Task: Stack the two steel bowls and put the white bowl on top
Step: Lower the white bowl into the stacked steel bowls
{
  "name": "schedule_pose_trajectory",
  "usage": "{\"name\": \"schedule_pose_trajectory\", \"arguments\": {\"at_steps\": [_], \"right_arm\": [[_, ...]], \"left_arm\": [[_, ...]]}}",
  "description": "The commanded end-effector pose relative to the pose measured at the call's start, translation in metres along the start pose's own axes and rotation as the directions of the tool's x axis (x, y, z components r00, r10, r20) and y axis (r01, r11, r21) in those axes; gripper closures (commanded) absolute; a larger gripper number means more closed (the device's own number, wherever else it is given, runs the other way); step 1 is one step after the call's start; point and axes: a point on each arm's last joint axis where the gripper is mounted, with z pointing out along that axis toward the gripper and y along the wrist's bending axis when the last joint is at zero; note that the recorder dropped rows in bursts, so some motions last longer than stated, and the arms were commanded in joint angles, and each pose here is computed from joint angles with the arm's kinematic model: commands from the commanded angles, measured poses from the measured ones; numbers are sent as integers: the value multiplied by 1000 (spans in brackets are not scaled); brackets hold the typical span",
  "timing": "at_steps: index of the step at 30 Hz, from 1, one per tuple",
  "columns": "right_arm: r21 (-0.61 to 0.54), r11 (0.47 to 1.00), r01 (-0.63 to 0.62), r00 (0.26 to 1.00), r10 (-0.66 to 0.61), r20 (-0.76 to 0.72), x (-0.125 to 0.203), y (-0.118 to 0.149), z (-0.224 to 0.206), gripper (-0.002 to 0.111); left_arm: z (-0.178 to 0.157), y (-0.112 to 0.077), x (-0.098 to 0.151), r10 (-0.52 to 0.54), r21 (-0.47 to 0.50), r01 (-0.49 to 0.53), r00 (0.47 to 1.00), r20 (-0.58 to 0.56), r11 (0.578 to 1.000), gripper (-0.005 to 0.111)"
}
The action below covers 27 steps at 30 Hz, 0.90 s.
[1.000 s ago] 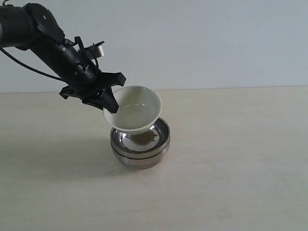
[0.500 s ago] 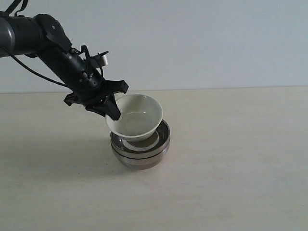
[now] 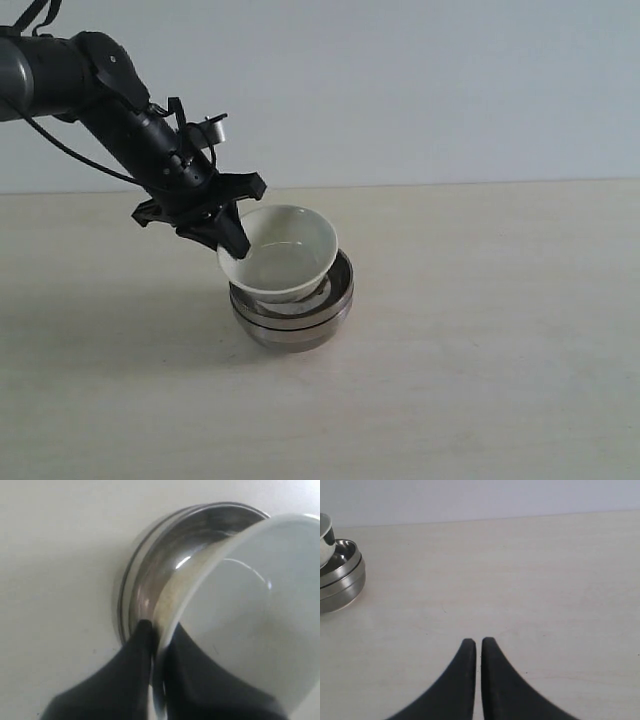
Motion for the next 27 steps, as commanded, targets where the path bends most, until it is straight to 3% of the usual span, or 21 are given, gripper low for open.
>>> {"name": "schedule_pose_trajectory", "arguments": {"at_steps": [1,20,23,27], "right_arm": [[7,1000,3,1000,-3,9,-1,0,0,108],[7,1000,3,1000,-3,9,-1,0,0,108],[7,1000,3,1000,-3,9,-1,0,0,108],[7,1000,3,1000,-3,9,-1,0,0,108]], "left_arm": [[-2,0,-2,-22,11,22,1000,12,1000,103],[-1,-3,-4,-17,16,16,1000,27,1000,103],[-1,-3,-4,-14,18,14,999,30,1000,94],[-1,-4,-5,-22,31,20,999,37,999,69]]}}
